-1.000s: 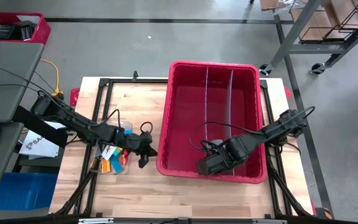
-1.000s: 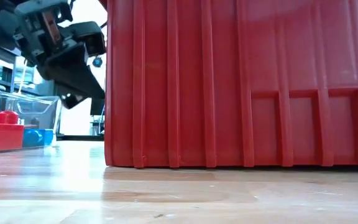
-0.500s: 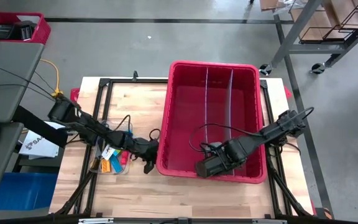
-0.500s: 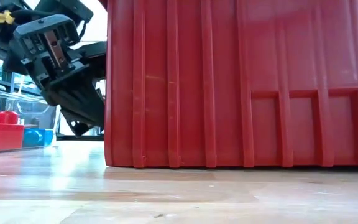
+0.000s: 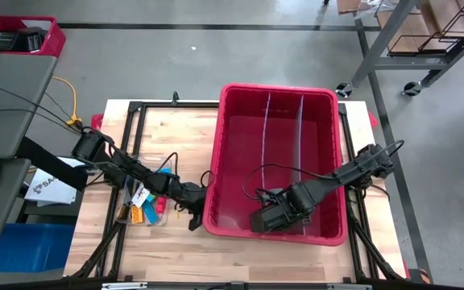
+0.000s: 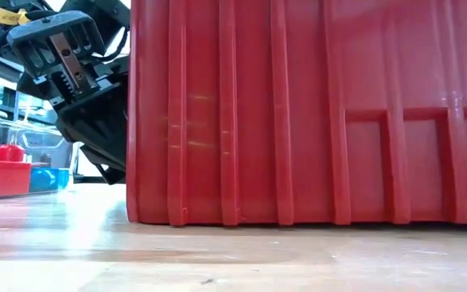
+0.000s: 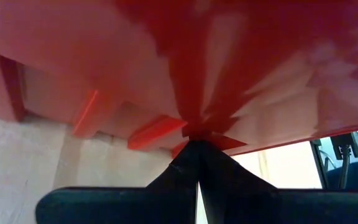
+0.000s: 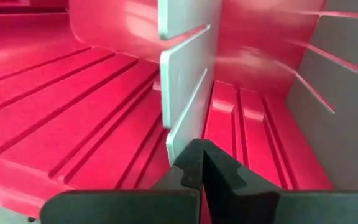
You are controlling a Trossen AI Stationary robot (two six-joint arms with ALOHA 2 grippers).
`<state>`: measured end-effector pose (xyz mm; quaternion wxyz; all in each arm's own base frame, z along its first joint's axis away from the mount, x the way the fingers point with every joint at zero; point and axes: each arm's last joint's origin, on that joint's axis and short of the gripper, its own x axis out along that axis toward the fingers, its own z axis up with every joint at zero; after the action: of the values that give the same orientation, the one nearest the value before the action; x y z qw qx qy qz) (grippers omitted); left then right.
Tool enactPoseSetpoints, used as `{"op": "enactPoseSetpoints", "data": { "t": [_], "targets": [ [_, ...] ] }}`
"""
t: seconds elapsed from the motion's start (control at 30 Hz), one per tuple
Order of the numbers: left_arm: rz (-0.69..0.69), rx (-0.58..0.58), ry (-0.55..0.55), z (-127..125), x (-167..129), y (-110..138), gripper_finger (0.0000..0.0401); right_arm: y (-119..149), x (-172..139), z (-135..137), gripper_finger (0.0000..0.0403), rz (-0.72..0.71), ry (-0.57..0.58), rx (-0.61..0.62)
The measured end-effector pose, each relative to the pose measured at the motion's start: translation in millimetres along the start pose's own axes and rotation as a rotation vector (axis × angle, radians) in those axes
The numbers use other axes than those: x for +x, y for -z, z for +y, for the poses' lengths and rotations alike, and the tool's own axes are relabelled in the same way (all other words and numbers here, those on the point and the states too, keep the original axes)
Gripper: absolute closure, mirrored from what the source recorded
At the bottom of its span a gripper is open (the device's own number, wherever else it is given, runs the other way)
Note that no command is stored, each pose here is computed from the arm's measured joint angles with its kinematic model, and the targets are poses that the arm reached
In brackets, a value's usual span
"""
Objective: Sort Items/Unsort Items
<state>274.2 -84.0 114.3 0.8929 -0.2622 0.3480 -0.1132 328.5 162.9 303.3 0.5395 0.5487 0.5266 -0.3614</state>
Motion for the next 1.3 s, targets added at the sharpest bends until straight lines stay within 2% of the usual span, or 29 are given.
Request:
{"op": "enactPoseSetpoints", "data": {
  "t": [0.17,0.27,0.43,0.53,0.77,0.97,1.03,1.2,1.3],
  "targets": [
    [0.008,-0.001,-0.005,0,0,0,0.0401,0,0,2,0.0403,0.007,-0.025,0.000],
    [-0.015,-0.005,-0.010,-1,1,-2,0.0401,0,-1,13,0.0403,0.002,-0.133,0.003],
    [-0.029,-0.018,-0.021,0,0,-4,0.0401,-7,-2,20,0.0403,-0.021,-0.190,0.020],
    [-0.024,-0.019,-0.018,1,0,-4,0.0401,-10,-2,19,0.0403,-0.007,-0.168,-0.005],
    [-0.020,-0.023,-0.021,2,-1,-4,0.0401,-3,-13,-5,0.0403,0.061,0.004,-0.027],
    [-0.019,-0.030,-0.023,4,-1,-6,0.0401,-2,-56,-25,0.0403,-0.008,-0.027,-0.007],
    [-0.019,-0.032,-0.023,5,-2,-6,0.0401,-3,-66,-25,0.0403,-0.062,-0.072,-0.016],
    [-0.023,-0.035,-0.031,7,-2,-7,0.0401,-18,-88,-2,0.0403,-0.235,-0.335,-0.048],
    [-0.026,-0.035,-0.036,7,-2,-7,0.0401,-37,-79,16,0.0403,-0.254,-0.372,-0.072]
  ]
}}
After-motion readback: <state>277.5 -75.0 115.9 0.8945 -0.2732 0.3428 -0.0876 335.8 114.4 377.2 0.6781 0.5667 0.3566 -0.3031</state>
